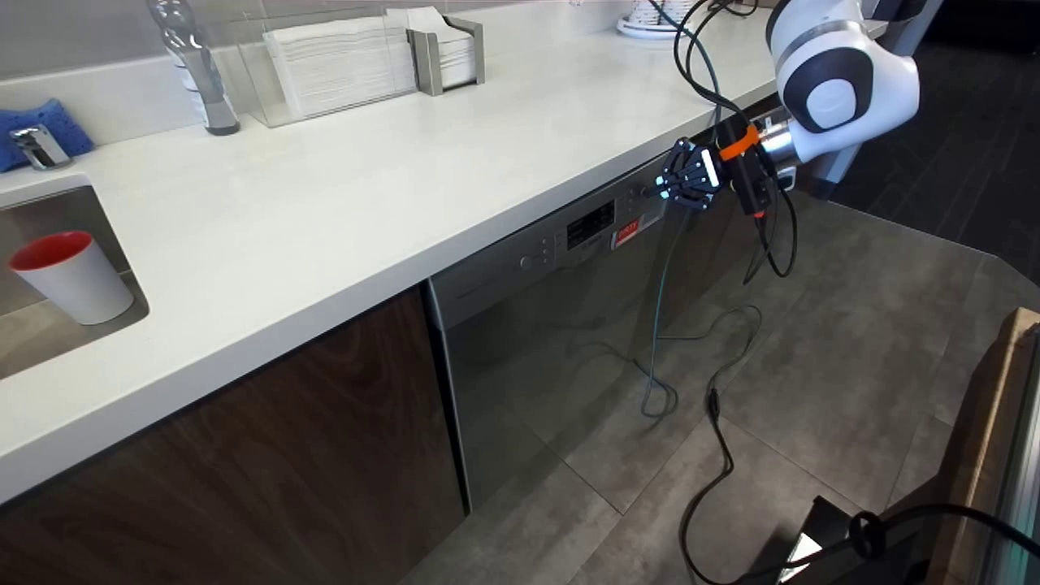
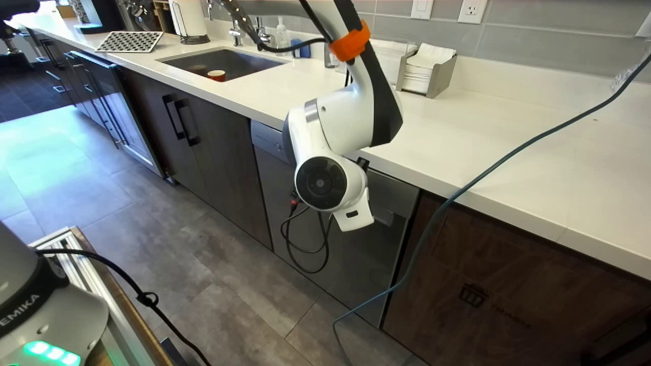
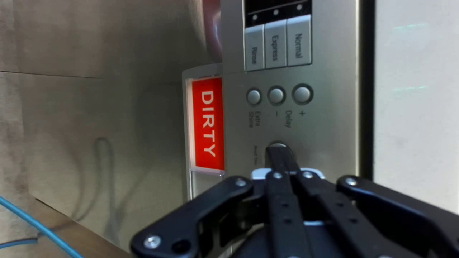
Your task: Press the big button on the top right side of the dishwasher
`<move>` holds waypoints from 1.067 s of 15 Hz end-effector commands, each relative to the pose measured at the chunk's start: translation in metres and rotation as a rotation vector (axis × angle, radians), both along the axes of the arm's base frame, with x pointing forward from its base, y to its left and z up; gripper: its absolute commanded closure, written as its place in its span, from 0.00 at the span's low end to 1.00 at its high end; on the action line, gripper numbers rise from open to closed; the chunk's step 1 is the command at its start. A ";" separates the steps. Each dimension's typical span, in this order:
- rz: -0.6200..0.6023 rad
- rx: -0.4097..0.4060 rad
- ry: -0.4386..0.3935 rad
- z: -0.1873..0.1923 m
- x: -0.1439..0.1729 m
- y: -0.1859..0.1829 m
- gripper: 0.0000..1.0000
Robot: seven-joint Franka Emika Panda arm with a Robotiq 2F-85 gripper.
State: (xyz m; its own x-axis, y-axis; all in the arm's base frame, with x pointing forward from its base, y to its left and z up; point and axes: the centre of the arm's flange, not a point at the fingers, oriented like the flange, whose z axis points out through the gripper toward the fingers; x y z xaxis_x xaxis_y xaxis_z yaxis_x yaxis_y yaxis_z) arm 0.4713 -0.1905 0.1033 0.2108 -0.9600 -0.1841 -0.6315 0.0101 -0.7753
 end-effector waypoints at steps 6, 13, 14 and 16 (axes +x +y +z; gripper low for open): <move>-0.014 -0.025 -0.059 0.003 0.016 -0.006 1.00; 0.019 -0.057 -0.064 0.010 0.006 -0.009 1.00; 0.019 -0.065 -0.062 0.012 0.004 -0.009 1.00; 0.031 -0.074 -0.045 0.014 -0.001 -0.009 1.00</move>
